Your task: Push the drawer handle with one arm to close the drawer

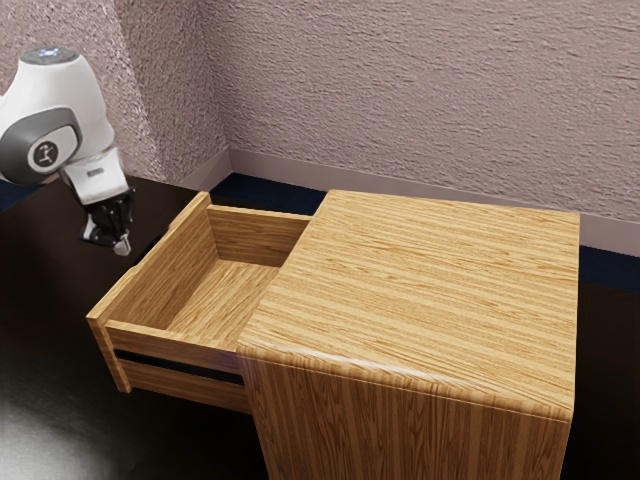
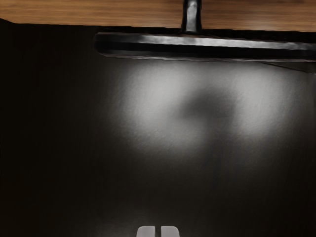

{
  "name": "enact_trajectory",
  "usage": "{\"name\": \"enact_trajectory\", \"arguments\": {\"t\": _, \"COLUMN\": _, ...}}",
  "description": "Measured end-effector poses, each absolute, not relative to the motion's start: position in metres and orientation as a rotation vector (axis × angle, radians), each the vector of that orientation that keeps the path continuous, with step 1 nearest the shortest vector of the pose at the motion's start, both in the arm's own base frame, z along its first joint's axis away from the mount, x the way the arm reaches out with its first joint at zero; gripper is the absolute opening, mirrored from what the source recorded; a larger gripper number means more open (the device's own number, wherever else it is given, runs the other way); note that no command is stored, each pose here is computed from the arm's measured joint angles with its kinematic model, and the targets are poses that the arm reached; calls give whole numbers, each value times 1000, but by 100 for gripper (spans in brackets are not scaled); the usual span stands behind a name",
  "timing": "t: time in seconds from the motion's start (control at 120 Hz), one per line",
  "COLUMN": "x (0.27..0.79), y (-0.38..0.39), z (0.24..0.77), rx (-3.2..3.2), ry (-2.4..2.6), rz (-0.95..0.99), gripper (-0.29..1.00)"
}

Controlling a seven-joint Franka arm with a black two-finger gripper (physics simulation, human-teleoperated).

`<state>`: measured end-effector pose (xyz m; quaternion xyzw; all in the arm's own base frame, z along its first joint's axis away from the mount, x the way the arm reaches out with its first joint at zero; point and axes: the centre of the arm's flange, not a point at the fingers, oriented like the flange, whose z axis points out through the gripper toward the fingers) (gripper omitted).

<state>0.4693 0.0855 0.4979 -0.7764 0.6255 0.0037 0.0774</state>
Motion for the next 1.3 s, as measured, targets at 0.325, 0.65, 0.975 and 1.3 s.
{"name": "enact_trajectory", "arguments": {"t": 0.325, "x": 470, "y": 58, "z": 497, "rx": -2147, "ry": 2054, "rz": 44, "gripper": -8}}
{"name": "enact_trajectory", "arguments": {"t": 0.65, "x": 471, "y": 37, "z": 499, "rx": -2079, "ry": 2153, "rz": 7, "gripper": -8}}
{"name": "enact_trajectory", "arguments": {"t": 0.975, "x": 470, "y": 11, "z": 498, "rx": -2035, "ry": 2234, "rz": -39, "gripper": -8}}
{"name": "enact_trajectory", "arguments": {"t": 1.3, "x": 471, "y": -17, "z": 500, "rx": -2007, "ry": 2286, "rz": -101, "gripper": -8}}
